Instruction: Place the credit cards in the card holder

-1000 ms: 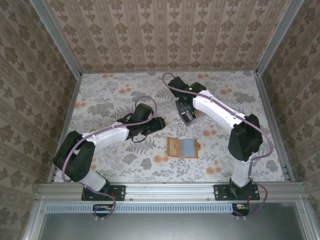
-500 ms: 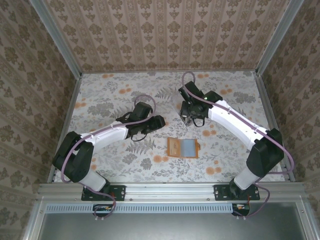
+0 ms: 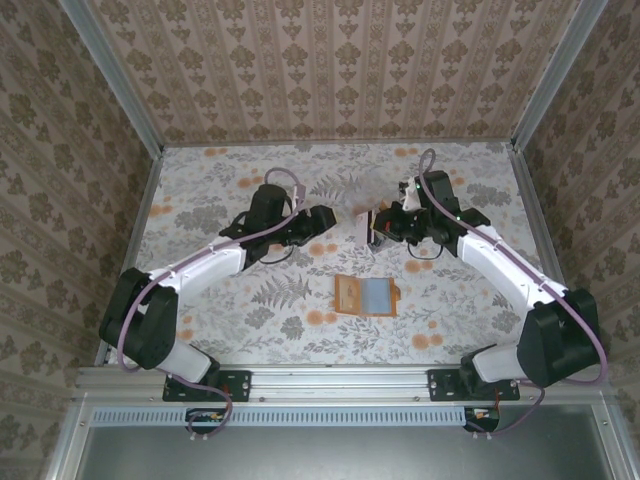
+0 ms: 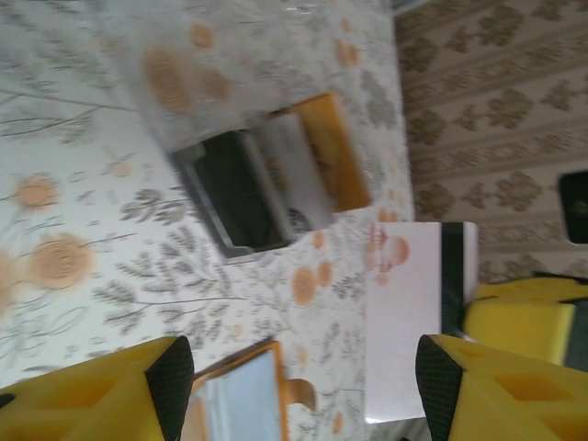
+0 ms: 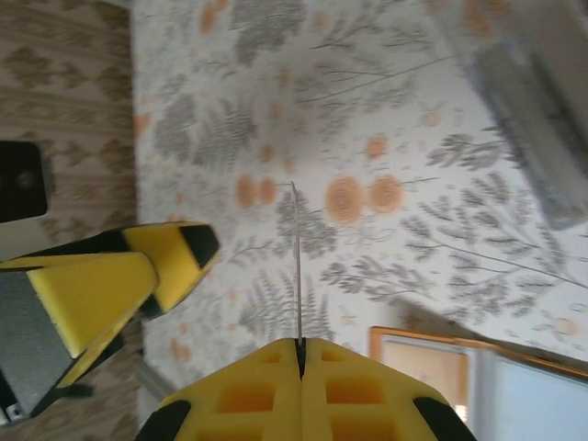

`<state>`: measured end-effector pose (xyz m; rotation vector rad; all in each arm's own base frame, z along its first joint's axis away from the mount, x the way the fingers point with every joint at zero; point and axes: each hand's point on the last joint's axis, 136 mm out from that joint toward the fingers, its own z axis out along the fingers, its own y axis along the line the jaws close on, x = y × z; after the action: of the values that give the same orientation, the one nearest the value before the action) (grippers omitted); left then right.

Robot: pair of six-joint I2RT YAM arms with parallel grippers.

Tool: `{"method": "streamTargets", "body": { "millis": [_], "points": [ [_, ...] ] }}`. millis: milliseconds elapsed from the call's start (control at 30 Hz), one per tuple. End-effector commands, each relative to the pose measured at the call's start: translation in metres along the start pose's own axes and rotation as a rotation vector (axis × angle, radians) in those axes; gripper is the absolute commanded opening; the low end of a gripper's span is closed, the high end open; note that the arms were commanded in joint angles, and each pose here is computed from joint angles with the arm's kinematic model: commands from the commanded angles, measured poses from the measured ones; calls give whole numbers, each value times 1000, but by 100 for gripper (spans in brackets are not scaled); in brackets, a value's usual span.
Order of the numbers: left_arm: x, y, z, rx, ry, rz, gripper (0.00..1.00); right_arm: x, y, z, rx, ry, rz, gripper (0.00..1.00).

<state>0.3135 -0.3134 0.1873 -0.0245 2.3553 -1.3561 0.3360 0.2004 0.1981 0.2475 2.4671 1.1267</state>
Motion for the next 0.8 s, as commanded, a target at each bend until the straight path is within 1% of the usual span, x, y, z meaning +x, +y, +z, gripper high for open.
{"method": "streamTargets", "body": {
  "millis": [0,67,200,267,467,667,700,767],
  "points": [
    [-5,-37,-2,148,25,32,67,5,40,-14,-217,47,-68,0],
    [-6,-44,-3,173,26,40,66,4,41,-16,-237,52,-70,0],
    [-7,-60,-4,226,24,55,60,1,40,-17,-268,52,-52,0],
    [-1,-68,-5,255,59,73,58,0,41,-17,-285,49,-45,0],
    [3,-74,-1,271,83,79,52,-4,45,-14,-320,48,-9,0],
    [6,-70,8,267,99,49,47,-8,43,-11,-322,40,29,0],
    [6,-70,8,268,97,47,45,-8,41,-10,-317,40,35,0],
    [5,-71,8,273,92,42,39,-7,37,-7,-302,44,52,0]
  ]
}}
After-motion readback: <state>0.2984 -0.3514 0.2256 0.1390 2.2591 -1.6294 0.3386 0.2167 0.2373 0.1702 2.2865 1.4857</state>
